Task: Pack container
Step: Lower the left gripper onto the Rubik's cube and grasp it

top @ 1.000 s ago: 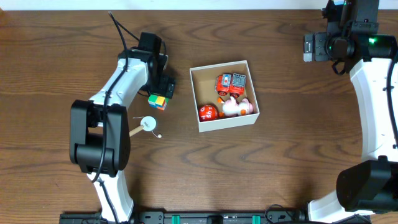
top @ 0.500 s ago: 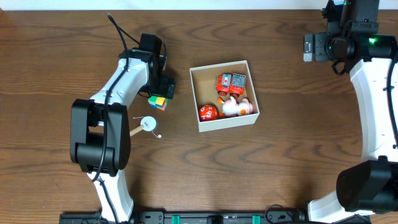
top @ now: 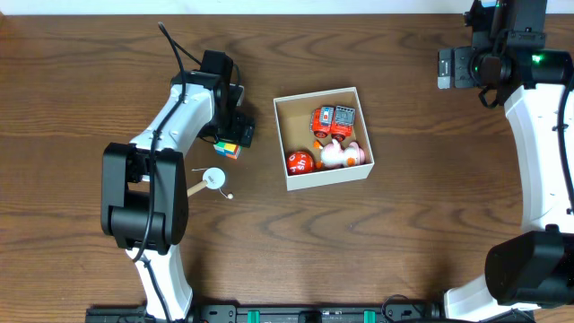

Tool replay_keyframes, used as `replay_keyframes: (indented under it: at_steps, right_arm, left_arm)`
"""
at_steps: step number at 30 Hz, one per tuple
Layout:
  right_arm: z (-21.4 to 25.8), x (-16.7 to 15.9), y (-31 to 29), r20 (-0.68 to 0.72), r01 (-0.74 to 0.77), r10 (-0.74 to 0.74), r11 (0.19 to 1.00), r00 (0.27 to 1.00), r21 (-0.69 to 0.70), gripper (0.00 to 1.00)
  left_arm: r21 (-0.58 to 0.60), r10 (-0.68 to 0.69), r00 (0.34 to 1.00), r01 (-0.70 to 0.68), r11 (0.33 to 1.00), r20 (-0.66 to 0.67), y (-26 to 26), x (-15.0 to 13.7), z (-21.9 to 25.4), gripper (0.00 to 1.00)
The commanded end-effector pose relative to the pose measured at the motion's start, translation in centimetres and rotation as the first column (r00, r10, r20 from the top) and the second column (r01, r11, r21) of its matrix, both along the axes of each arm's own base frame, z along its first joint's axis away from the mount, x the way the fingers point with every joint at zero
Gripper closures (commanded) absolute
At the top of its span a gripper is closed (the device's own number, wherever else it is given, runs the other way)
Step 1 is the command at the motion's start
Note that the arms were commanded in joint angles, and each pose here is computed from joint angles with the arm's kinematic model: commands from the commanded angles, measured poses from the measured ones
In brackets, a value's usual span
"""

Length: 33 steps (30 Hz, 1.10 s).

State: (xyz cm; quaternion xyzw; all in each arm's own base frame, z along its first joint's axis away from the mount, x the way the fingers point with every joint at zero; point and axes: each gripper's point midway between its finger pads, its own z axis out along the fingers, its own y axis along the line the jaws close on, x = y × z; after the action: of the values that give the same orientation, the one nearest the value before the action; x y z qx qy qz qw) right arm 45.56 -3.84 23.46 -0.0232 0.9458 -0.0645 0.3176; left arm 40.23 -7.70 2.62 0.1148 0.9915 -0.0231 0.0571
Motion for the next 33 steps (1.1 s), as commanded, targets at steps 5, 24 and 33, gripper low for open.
replay_keyframes:
  at_steps: [5, 24, 33]
  right_arm:
    - [0.4, 0.1, -0.2, 0.012, 0.020, -0.020, 1.000, 1.000, 0.006, 0.01]
    - [0.4, 0.1, -0.2, 0.011, 0.020, -0.020, 1.000, 1.000, 0.006, 0.01]
    - [0.4, 0.1, -0.2, 0.012, 0.019, -0.019, 1.000, 1.000, 0.006, 0.01]
  left_arm:
    - [-0.028, -0.102, 0.995, 0.101, 0.994, -0.017, -0.7, -0.8, -0.7, 0.01]
    - [-0.026, -0.101, 0.994, 0.100, 0.995, -0.051, -0.6, -1.6, -2.7, 0.23]
    - [-0.026, -0.101, 0.994, 0.100, 0.995, -0.041, -0.6, -1.3, -2.5, 0.44]
